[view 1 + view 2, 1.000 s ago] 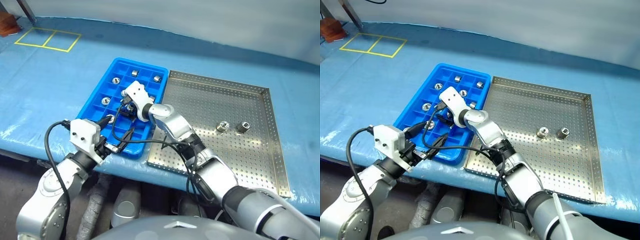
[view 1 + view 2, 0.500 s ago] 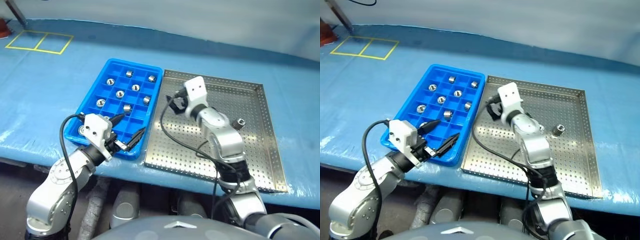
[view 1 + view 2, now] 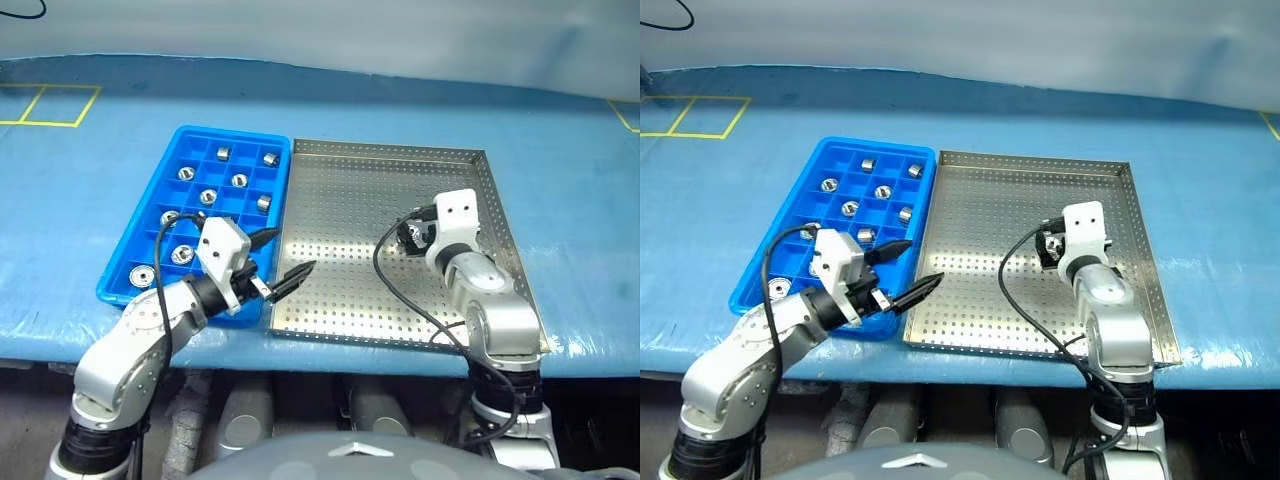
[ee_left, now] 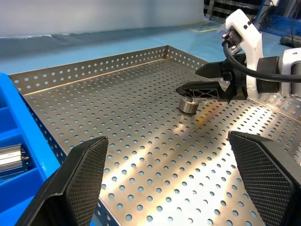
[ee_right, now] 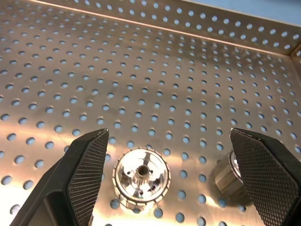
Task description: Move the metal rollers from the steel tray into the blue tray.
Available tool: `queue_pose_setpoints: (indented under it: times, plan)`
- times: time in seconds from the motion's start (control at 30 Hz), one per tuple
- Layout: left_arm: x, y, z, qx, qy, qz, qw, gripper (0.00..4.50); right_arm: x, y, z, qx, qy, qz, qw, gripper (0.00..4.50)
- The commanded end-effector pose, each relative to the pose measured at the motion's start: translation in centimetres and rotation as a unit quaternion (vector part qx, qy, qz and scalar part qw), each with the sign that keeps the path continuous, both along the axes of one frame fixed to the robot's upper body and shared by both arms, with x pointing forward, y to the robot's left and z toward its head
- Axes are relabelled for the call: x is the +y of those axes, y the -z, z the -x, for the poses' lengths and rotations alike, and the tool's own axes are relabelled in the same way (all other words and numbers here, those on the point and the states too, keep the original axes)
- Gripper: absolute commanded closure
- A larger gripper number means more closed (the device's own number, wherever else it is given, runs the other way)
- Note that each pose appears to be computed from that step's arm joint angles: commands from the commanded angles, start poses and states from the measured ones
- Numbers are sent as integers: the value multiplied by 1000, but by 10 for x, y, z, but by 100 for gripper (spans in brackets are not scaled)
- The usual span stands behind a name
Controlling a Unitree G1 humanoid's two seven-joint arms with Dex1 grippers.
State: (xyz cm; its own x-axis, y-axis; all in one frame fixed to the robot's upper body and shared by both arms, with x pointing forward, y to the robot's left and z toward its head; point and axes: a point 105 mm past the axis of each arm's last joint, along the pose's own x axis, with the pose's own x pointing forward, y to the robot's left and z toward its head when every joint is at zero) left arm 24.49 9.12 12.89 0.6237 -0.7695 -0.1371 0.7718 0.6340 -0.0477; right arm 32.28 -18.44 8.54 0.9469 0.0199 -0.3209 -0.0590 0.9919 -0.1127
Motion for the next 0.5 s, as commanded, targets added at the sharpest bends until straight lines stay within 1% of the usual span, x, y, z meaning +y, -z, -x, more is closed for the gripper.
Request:
queue_pose_setpoints:
  times: [0.03, 0.2, 0.5]
  plan:
    - [-7, -3, 1, -10, 24, -6, 1000, 0, -2, -5, 4, -11, 7, -12, 1000, 15]
    - [-15, -2, 2, -9, 39, -4, 999, 0, 7, -4, 5, -11, -5, -24, 1000, 15]
    - [-16, -1, 2, -8, 39, -1, 999, 0, 17, -3, -3, -9, -23, -33, 999, 15]
